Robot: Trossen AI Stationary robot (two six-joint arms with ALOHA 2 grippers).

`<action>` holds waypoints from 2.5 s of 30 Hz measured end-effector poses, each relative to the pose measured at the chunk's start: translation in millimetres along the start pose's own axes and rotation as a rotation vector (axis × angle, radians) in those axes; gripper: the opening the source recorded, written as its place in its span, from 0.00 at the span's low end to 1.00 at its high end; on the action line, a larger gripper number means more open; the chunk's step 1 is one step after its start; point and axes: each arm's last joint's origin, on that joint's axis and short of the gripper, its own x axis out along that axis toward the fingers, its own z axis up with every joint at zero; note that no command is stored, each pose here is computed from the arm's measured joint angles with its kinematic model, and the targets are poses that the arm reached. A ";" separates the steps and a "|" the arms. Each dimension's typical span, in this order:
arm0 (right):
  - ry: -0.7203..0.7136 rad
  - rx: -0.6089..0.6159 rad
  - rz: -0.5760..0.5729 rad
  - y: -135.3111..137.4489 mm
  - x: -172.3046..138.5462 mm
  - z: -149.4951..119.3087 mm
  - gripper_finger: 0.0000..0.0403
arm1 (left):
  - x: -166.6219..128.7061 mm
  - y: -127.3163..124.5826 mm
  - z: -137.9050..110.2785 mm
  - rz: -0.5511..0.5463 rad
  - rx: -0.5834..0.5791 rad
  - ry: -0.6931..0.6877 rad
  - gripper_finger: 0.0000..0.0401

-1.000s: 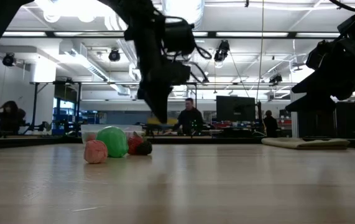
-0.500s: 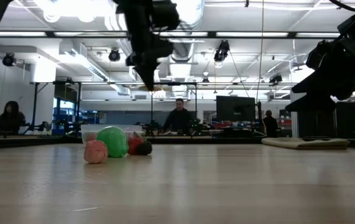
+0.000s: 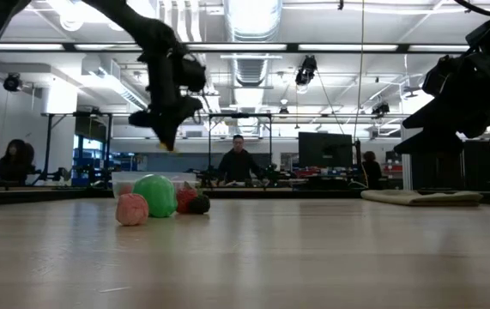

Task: Pick and placing Produce into tupperware
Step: Put the yellow squash into the transparent bin, then put the bottom peach into the transparent bin

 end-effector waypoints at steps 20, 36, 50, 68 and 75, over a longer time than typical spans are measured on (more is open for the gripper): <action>0.000 0.000 0.000 0.0 0.0 0.0 0.78 | 53.0 16.9 0.2 0.076 -0.058 -0.022 0.44; 0.000 0.000 0.000 0.0 0.0 0.0 0.78 | 12.0 -110.9 -131.6 -0.105 0.713 -0.114 0.47; 0.000 0.000 0.001 0.0 0.0 0.0 0.78 | 26.4 -155.2 -200.9 -0.182 0.658 0.023 0.47; 0.000 0.000 0.000 0.0 0.0 0.0 0.78 | 16.1 -210.3 -338.6 -0.350 0.764 -0.021 0.47; 0.000 0.000 0.000 0.0 0.0 0.0 0.78 | 37.5 -242.7 -365.3 -0.402 0.871 0.004 0.47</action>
